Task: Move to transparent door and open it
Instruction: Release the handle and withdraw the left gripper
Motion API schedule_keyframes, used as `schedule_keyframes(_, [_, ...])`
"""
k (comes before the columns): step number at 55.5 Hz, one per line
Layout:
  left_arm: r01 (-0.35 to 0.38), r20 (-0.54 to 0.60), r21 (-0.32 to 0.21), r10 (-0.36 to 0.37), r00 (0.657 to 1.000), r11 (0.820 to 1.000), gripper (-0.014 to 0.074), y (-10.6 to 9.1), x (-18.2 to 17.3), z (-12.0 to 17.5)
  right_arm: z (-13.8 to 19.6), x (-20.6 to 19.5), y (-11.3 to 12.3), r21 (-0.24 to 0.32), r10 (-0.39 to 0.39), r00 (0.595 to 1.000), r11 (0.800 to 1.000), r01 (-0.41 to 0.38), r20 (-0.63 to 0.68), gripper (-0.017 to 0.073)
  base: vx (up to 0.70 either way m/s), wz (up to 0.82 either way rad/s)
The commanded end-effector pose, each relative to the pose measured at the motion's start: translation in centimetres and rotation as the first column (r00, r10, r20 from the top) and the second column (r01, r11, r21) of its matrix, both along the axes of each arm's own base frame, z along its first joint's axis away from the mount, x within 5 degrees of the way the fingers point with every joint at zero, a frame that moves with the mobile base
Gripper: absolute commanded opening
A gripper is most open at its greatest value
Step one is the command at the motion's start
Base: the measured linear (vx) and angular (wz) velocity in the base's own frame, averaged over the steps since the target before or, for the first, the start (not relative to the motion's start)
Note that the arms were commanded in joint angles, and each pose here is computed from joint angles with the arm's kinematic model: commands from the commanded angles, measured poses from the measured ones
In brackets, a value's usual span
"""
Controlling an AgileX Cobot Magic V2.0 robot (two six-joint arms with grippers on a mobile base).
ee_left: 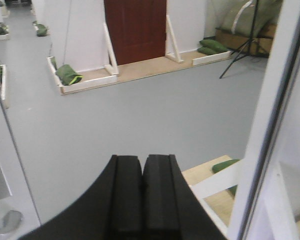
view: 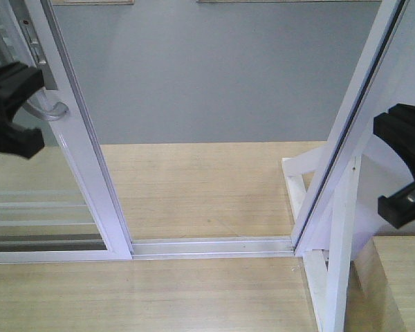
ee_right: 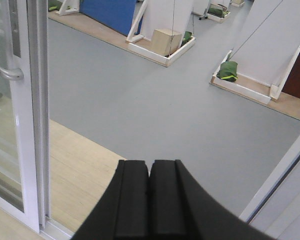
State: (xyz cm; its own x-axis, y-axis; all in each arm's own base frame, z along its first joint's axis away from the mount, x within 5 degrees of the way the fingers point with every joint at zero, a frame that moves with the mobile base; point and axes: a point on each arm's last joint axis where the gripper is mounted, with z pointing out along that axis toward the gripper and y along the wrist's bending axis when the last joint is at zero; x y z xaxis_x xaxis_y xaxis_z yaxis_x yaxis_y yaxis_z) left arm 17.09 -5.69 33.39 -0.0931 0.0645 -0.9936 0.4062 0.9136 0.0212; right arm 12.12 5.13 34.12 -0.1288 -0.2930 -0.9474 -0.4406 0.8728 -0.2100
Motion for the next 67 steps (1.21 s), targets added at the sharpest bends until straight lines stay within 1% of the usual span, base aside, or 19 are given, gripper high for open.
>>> schedule_keyframes(1, [0.062, 0.044, -0.113, -0.057, 0.997, 0.992, -0.0001, -0.1, -2.4, 0.6, 1.8, -1.4, -0.6, 0.051, -0.006, 0.996, 0.999, 0.002, 0.086, -0.0006, 0.0, 0.0])
schedule_keyframes(4, [0.082, 0.054, -0.134, -0.076, 0.996, 0.988, -0.0001, 0.0, -3.7, 0.0, 2.0, -2.5, -0.9, 0.054, -0.001, 0.995, 0.999, -0.004, 0.096, -0.0006, 0.0, 0.0])
schedule_keyframes(12, [0.122, 0.082, -0.154, -0.11, 0.99, 0.981, 0.0, 0.3, -6.4, -1.5, 2.4, -5.7, -2.0, 0.071, 0.008, 0.989, 0.997, -0.019, 0.146, -0.0006, 0.0, 0.0])
schedule_keyframes(17, [0.158, 0.075, -0.175, -0.147, 0.986, 0.972, 0.0, 0.3, -7.7, -2.6, 2.5, -7.7, -2.8, 0.073, 0.011, 0.983, 0.997, -0.025, 0.185, -0.0006, 0.0, 0.0])
schedule_keyframes(20, [0.173, 0.06, -0.177, -0.165, 0.985, 0.969, 0.0, 0.3, -8.2, -3.2, 2.0, -8.8, -3.2, 0.07, 0.01, 0.979, 0.997, -0.025, 0.204, -0.0006, 0.0, 0.0])
schedule_keyframes(23, [0.185, 0.051, -0.151, -0.179, 0.983, 0.971, 0.0, 0.2, -8.5, -3.7, 1.0, -9.4, -3.4, 0.074, 0.01, 0.978, 0.997, -0.026, 0.209, -0.0006, 0.0, 0.0])
schedule_keyframes(27, [0.184, 0.022, -0.136, -0.183, 0.983, 0.973, 0.0, 0.2, -8.7, -4.3, -0.7, -9.6, -3.5, 0.083, 0.007, 0.98, 0.996, -0.024, 0.197, -0.0006, 0.0, 0.0])
schedule_keyframes(31, [0.171, 0.002, -0.119, -0.172, 0.985, 0.978, 0.0, 0.3, -8.6, -4.8, -2.5, -9.4, -3.5, 0.095, 0.001, 0.983, 0.995, -0.019, 0.186, -0.0006, 0.0, 0.0])
schedule_keyframes(33, [0.152, 0.001, -0.107, -0.153, 0.988, 0.983, 0.0, 0.5, -8.5, -4.9, -3.3, -9.2, -3.4, 0.098, -0.002, 0.982, 0.995, -0.017, 0.188, -0.0006, 0.0, 0.0])
schedule_keyframes(37, [0.117, 0.004, -0.106, -0.117, 0.993, 0.988, 0.0, 0.8, -8.3, -4.9, -4.1, -8.7, -3.3, 0.106, -0.011, 0.979, 0.994, -0.011, 0.203, -0.0006, 0.0, 0.0])
schedule_keyframes(41, [0.104, 0.004, -0.114, -0.104, 0.995, 0.988, 0.0, 0.9, -8.3, -4.9, -4.5, -8.5, -3.3, 0.119, -0.015, 0.977, 0.993, -0.011, 0.213, -0.0006, 0.0, 0.0])
schedule_keyframes(46, [0.116, 0.003, -0.114, -0.117, 0.993, 0.987, 0.0, 0.8, -8.3, -4.9, -4.5, -8.5, -3.2, 0.127, -0.012, 0.979, 0.992, -0.014, 0.205, -0.0006, 0.0, 0.0])
schedule_keyframes(49, [0.125, 0.002, -0.113, -0.126, 0.992, 0.986, 0.0, 0.7, -8.4, -4.9, -4.5, -8.5, -3.2, 0.127, -0.012, 0.979, 0.992, -0.014, 0.205, -0.0006, 0.0, 0.0])
schedule_keyframes(67, [0.125, 0.002, -0.113, -0.126, 0.992, 0.986, 0.0, 0.7, -8.4, -4.9, -4.6, -8.5, -3.2, 0.123, -0.01, 0.981, 0.992, -0.015, 0.195, -0.0006, 0.0, 0.0])
